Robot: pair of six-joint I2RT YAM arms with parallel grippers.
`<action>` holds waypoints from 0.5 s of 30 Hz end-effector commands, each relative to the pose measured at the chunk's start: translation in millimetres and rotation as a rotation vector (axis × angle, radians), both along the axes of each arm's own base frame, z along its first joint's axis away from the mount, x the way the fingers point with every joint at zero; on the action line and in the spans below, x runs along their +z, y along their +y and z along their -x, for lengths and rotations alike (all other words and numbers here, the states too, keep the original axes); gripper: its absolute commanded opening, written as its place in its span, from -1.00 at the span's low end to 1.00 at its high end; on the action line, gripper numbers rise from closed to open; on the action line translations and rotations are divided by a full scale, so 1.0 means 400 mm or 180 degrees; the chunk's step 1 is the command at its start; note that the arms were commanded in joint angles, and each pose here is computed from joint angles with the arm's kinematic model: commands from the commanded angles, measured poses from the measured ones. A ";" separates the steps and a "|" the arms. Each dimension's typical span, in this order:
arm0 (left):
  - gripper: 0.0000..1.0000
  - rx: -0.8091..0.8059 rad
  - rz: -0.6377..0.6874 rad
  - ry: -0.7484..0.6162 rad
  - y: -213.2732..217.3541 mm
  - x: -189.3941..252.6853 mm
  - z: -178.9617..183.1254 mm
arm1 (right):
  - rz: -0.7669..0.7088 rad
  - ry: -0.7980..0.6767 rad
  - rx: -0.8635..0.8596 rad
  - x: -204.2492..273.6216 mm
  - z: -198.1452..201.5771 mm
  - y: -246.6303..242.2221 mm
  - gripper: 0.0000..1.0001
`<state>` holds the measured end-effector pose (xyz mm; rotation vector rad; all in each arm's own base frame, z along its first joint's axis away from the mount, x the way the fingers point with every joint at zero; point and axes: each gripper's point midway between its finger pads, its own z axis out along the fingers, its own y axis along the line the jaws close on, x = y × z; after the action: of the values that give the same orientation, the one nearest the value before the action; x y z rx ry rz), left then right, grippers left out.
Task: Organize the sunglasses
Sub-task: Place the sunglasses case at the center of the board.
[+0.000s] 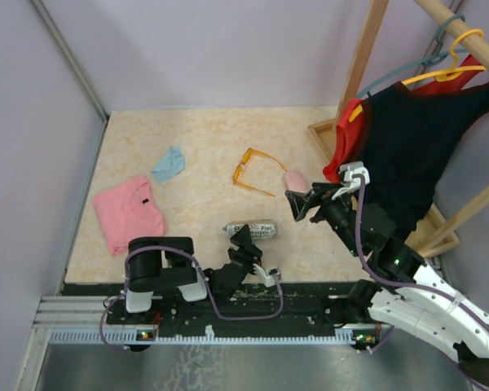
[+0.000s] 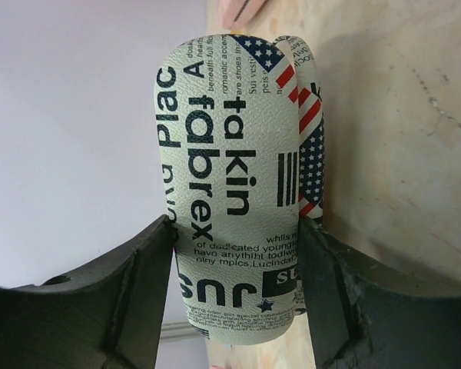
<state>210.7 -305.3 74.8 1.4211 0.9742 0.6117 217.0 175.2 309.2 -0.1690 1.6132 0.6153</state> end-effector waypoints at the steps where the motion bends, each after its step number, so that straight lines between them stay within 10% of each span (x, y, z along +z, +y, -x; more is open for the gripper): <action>1: 0.48 -0.0026 0.0082 0.0196 0.001 -0.021 0.014 | -0.0076 -0.0085 0.0031 0.032 0.005 0.001 0.63; 6: 1.00 -0.0035 0.0068 0.0361 0.000 -0.042 0.022 | -0.0058 -0.0081 0.0040 0.030 0.006 0.002 0.63; 15: 0.96 -0.0029 0.0344 0.0679 -0.007 -0.016 0.048 | 0.0054 -0.0045 0.0100 0.026 0.009 0.008 0.62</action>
<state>201.4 -302.7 62.7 1.4496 1.0817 0.5109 215.3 176.0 303.4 -0.1885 1.6338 0.6105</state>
